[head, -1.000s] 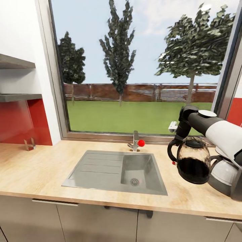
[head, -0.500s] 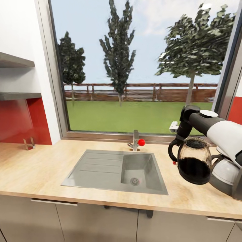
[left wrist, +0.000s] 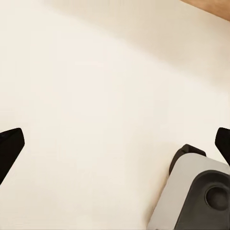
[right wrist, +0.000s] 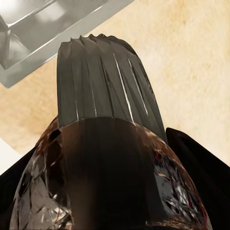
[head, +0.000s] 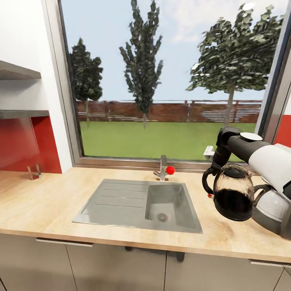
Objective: Set up a coffee station on the kitchen countertop: keep the coffee maker on the countertop, move the bottle of coffee from the kitchen shelf to the counter next to the coffee maker, place a paper coffee filter on top of the coffee maker, put the saucer next to the coffee maker with the coffee cup on the saucer, and place the electric kettle next to the coffee maker.
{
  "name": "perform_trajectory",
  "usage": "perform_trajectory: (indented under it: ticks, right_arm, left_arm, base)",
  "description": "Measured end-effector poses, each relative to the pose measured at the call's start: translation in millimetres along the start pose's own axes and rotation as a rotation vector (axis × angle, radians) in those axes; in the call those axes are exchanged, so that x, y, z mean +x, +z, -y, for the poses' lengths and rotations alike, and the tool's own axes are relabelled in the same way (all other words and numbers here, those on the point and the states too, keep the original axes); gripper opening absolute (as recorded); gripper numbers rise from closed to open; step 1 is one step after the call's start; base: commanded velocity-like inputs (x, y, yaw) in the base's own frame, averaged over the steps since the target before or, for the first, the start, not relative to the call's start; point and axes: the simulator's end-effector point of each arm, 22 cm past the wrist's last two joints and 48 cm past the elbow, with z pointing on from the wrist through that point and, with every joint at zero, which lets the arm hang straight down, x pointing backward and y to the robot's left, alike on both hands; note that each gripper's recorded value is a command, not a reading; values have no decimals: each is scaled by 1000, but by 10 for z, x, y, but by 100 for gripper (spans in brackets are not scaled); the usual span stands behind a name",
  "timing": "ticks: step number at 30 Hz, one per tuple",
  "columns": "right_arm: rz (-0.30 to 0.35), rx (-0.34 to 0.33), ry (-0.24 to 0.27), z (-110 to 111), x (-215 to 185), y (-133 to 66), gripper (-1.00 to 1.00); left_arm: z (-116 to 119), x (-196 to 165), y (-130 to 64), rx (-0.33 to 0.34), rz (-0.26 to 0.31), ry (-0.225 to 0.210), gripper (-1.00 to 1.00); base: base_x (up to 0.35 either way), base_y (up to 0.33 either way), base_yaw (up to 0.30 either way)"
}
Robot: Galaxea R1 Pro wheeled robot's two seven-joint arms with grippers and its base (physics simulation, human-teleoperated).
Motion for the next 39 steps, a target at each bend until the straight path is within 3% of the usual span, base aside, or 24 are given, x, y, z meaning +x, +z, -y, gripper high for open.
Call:
perform_trajectory:
  ticks: [26, 39]
  right_arm:
    - [-5, -18, 26, -79, 54, 307, -100]
    - [44, -91, 97, -204, 61, 502, -100]
  left_arm:
    - [70, 75, 268, 0, 1, 0, 100]
    - [105, 129, 415, 0, 1, 0, 100]
  base:
    - [0, 0, 0]
    - [0, 0, 0]
